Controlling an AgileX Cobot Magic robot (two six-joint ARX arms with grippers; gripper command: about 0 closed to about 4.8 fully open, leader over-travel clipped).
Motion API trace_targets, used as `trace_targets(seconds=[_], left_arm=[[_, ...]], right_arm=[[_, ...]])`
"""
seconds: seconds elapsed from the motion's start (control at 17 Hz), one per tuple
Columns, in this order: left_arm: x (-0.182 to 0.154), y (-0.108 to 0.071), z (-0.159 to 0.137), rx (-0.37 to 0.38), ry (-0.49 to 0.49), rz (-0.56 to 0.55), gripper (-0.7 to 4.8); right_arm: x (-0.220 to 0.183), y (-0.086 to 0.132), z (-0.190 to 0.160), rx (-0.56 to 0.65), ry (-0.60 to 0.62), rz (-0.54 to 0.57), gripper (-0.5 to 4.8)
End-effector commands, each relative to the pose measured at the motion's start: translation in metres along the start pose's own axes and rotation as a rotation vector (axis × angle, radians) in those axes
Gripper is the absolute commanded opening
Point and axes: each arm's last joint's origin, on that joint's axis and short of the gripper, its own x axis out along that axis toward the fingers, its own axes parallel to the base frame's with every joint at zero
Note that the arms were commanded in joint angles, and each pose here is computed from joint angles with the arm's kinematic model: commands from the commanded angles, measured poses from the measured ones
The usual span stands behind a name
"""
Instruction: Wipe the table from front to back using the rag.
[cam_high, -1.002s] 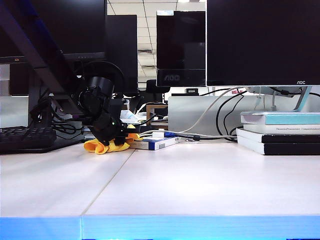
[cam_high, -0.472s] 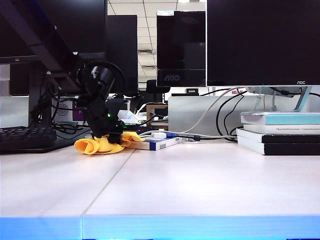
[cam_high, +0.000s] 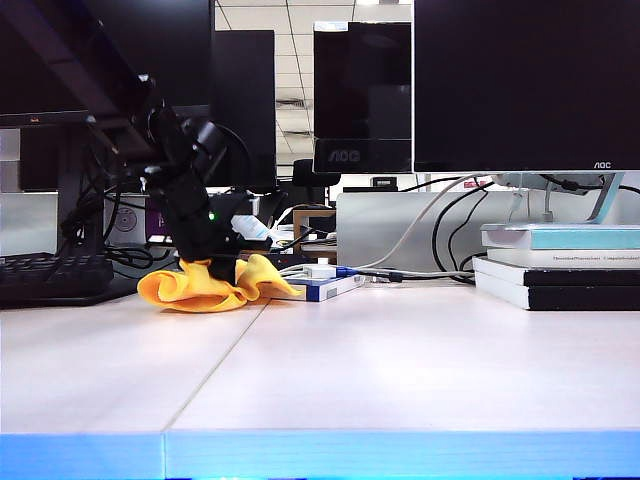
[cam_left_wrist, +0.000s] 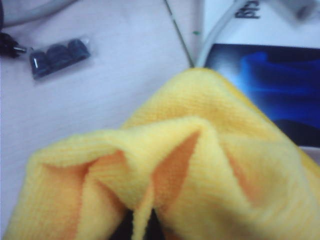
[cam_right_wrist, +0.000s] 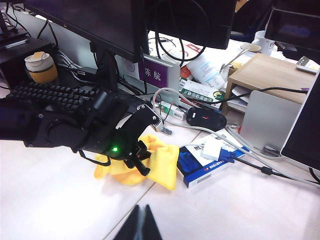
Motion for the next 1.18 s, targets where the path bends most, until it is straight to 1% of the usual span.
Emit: trace_targets(seconds=[0.06, 0.29, 0.41, 0.59, 0.71, 0.83, 1.0, 1.06, 1.12, 1.18], left_arm=[[-0.007, -0.002, 0.001, 0.004, 0.027, -0.032, -0.07], [-0.006, -0.002, -0.002, 0.011, 0.049, -0.049, -0.07], [-0.007, -0.003, -0.010, 0.023, 0.131, -0.056, -0.07], [-0.007, -0.004, -0.015, 0.025, 0.182, -0.080, -0.07], [-0.009, -0.004, -0.015, 0.025, 0.193, -0.085, -0.07], [-0.019, -0.005, -0.010, 0.022, 0.188, -0.107, -0.07], [-0.041, -0.004, 0.006, 0.024, 0.137, -0.113, -0.07], [-0.045, -0.005, 0.008, 0.022, 0.136, -0.126, -0.07], [-0.043, -0.005, 0.004, 0.021, 0.165, -0.128, -0.07], [-0.039, -0.005, 0.001, 0.020, 0.174, -0.130, -0.07]], right_arm=[[-0.002, 0.000, 0.004, -0.002, -0.026, 0.003, -0.01], [-0.002, 0.000, 0.004, -0.003, -0.027, 0.003, -0.01], [-0.004, 0.001, 0.005, -0.004, -0.034, 0.003, -0.01], [-0.007, 0.001, 0.007, -0.006, -0.053, 0.002, -0.01], [-0.008, 0.001, 0.008, -0.007, -0.058, 0.002, -0.01], [-0.008, 0.001, 0.008, -0.007, -0.057, 0.002, -0.01], [-0.008, 0.001, 0.008, -0.007, -0.057, 0.002, -0.01], [-0.008, 0.001, 0.008, -0.007, -0.058, 0.002, -0.01], [-0.008, 0.001, 0.008, -0.007, -0.059, 0.002, -0.01], [-0.009, 0.001, 0.009, -0.008, -0.064, 0.002, -0.01]])
